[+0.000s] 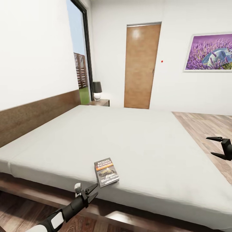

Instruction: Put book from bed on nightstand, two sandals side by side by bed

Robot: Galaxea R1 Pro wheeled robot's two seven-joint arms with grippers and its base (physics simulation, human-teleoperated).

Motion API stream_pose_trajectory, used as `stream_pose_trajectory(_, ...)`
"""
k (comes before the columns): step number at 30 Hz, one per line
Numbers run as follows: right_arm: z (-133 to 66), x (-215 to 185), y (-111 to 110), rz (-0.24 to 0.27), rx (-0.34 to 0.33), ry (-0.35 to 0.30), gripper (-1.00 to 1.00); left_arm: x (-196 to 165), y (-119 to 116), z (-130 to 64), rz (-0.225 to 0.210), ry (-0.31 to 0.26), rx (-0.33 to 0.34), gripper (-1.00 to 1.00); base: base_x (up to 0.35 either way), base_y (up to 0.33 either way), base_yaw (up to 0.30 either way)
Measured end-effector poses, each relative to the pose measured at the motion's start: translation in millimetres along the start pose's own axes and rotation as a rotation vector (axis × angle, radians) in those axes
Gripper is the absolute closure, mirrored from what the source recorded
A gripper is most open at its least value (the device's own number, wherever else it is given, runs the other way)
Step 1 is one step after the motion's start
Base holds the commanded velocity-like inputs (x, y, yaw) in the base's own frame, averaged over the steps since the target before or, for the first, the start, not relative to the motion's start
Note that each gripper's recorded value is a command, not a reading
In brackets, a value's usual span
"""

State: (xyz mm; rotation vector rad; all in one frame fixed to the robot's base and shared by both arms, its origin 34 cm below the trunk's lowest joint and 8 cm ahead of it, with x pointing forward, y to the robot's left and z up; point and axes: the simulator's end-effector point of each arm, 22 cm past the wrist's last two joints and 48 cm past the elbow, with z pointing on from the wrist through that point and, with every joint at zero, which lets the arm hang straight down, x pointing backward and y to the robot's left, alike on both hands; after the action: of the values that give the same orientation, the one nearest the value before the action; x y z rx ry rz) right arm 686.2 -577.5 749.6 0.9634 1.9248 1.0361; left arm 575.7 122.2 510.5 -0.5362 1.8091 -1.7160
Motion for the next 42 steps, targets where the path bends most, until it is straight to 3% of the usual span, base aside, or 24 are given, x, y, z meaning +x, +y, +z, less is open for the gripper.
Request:
stream_pose_trajectory(11, 0.0, 0, 0, 0.0, 0.0, 0.0, -1.0, 10, 16, 6.9, -0.015, 0.005, -0.069, -1.0, 0.0, 0.0, 0.0)
stream_pose_trajectory(42, -0.3, -1, 1, 0.001, -0.004, -0.002, -1.0, 12, 17, 9.8, -0.018, 0.006, -0.077, -1.0, 0.0, 0.0, 0.0)
